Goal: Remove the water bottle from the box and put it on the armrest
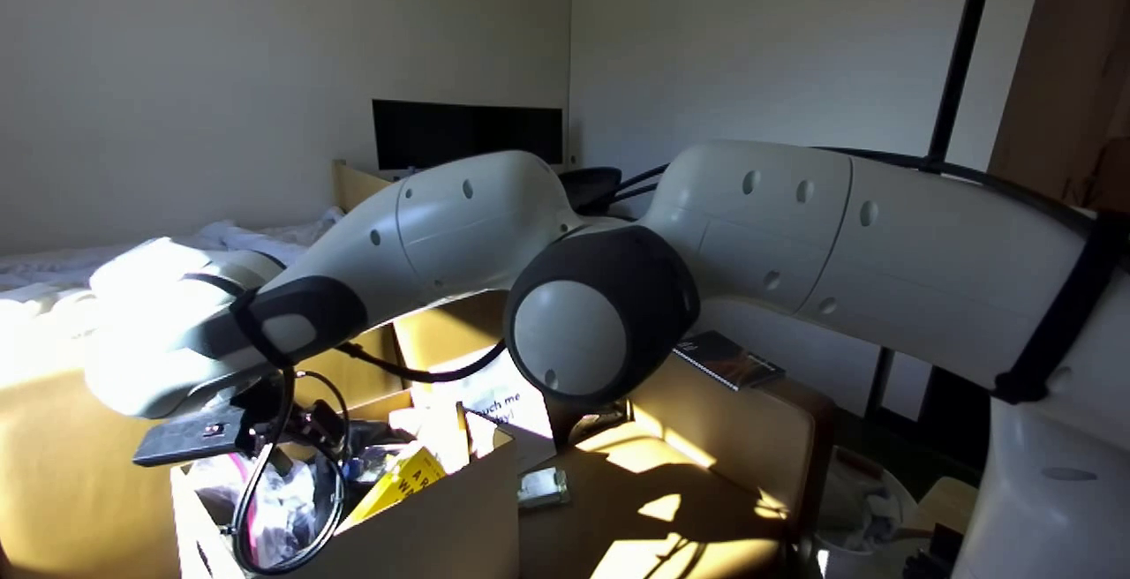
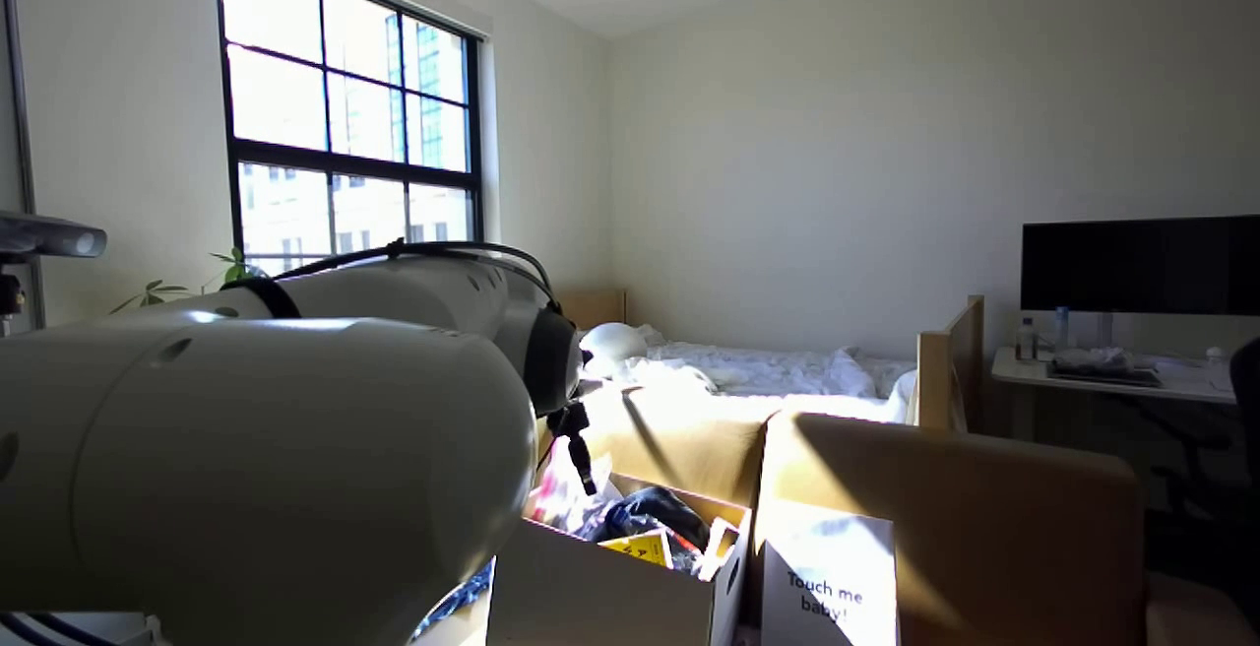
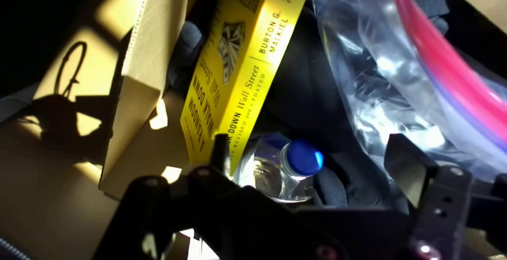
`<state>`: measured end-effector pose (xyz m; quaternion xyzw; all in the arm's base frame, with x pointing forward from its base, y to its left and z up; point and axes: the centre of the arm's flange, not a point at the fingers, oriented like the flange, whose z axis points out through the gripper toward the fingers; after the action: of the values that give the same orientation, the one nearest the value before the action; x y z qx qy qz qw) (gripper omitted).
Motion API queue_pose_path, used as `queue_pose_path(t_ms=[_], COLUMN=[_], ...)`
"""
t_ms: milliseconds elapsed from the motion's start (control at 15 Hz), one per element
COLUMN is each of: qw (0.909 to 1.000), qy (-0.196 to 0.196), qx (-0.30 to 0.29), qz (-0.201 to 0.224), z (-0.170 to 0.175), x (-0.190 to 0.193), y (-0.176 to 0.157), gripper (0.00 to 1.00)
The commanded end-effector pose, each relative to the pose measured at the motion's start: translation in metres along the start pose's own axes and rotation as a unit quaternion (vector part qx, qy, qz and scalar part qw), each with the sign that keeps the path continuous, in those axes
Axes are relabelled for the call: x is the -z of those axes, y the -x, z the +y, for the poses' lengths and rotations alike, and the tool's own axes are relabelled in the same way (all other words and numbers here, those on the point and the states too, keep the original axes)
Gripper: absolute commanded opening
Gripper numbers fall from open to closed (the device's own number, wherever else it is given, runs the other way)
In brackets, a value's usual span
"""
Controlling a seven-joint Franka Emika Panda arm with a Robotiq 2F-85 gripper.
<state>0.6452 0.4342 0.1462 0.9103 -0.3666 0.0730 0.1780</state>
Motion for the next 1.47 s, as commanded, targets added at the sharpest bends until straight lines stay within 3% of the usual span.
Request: queue_pose_path(t_ms=[0,467,1067,1400], qw=[0.9980,0.9958,0.9989,0.9973], qy=[0.054,0.073,0.007,-0.043], qx=[-0.017,-0.023,-0.038,-0.043], qz=[-0.028,-0.050,0.027,0.041], z=[0.027,0.010,-0.005,-0.021], x=[-0.026,-0.090,-0.059,-0.063], y=[-0.013,-0.037,-0.056,-0.066], gripper=[1.00,1.00,1.00,1.00])
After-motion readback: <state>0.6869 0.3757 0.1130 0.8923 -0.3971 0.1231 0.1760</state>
